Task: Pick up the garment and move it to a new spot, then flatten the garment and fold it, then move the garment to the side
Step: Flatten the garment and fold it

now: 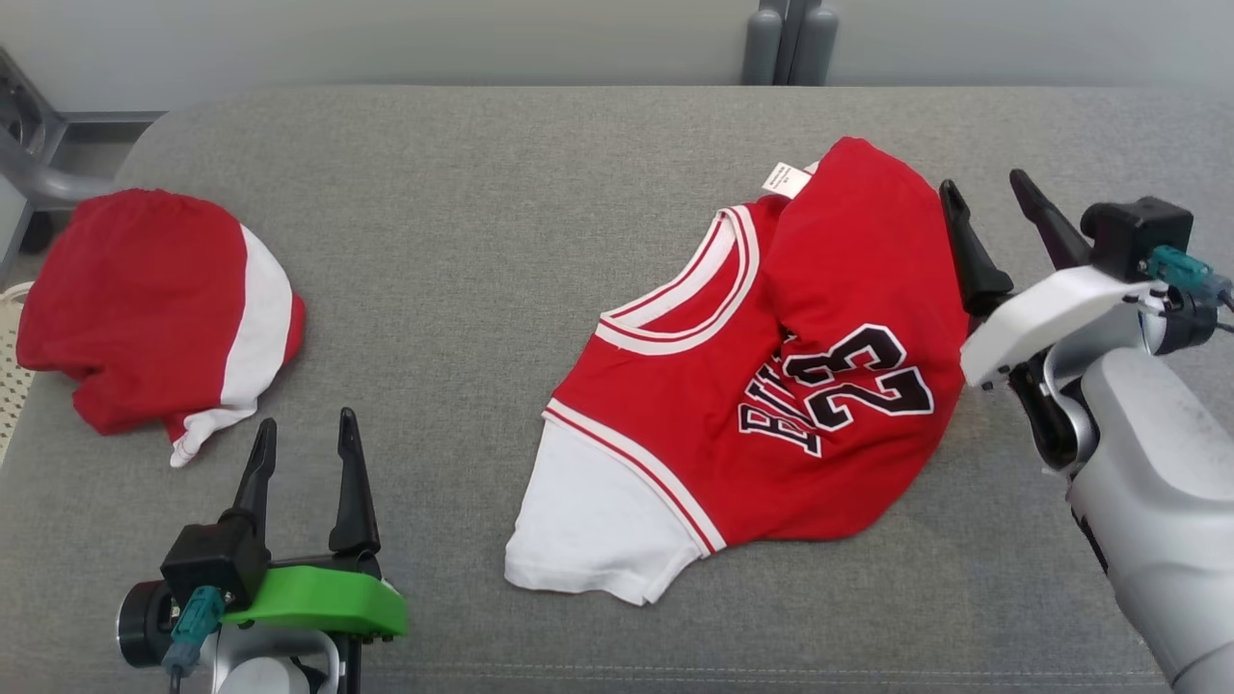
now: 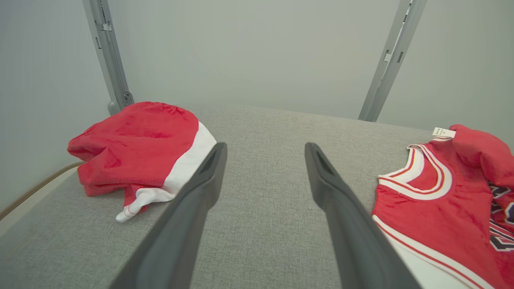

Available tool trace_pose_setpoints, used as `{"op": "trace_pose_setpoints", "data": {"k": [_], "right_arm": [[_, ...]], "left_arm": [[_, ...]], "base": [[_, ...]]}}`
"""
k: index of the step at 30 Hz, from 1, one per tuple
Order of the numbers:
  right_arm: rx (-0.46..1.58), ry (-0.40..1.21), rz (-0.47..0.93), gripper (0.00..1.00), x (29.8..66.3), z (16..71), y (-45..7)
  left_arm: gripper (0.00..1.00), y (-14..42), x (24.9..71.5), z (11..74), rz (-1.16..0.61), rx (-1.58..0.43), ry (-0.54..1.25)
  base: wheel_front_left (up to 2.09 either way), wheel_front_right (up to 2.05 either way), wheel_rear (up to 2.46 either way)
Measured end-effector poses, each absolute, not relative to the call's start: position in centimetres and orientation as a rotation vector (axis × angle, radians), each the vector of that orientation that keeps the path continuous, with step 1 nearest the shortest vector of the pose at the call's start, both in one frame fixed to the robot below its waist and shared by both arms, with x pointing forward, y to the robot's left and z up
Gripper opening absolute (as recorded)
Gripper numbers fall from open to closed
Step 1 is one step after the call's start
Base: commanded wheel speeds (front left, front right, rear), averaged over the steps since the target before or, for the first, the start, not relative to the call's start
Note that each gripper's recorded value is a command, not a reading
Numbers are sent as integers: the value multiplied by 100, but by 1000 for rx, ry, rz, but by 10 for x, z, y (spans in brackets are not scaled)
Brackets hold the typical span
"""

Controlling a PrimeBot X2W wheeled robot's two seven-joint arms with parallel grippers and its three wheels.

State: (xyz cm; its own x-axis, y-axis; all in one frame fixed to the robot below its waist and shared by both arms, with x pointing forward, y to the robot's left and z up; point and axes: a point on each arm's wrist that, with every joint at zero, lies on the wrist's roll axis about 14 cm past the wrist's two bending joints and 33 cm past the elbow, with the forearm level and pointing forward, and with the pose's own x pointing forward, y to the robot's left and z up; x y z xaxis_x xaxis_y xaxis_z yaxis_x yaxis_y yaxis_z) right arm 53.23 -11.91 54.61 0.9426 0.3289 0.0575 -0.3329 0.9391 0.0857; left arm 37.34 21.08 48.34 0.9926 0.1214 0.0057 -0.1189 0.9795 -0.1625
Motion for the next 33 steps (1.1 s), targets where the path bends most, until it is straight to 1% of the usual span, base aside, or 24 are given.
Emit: {"op": "trace_pose_setpoints", "data": {"k": [6, 13, 16, 23, 33], "right_arm": [[144, -77, 283, 100, 502, 539, -137], [226, -92, 140, 100, 456, 519, -166], [207, -92, 109, 100, 443, 515, -172], [203, -108, 73, 100, 430, 520, -178], [201, -94, 18, 100, 424, 516, -195]], "left_arm": [[100, 205, 374, 485, 103, -161, -21], [100, 198, 380, 491, 79, -157, -41], [100, 196, 383, 492, 71, -154, -43], [100, 181, 395, 491, 10, -135, -41], [100, 146, 439, 502, -156, -72, -73]], "base": [[0, 0, 0], [0, 0, 0], [0, 0, 0], [0, 0, 0], [0, 0, 0]]}}
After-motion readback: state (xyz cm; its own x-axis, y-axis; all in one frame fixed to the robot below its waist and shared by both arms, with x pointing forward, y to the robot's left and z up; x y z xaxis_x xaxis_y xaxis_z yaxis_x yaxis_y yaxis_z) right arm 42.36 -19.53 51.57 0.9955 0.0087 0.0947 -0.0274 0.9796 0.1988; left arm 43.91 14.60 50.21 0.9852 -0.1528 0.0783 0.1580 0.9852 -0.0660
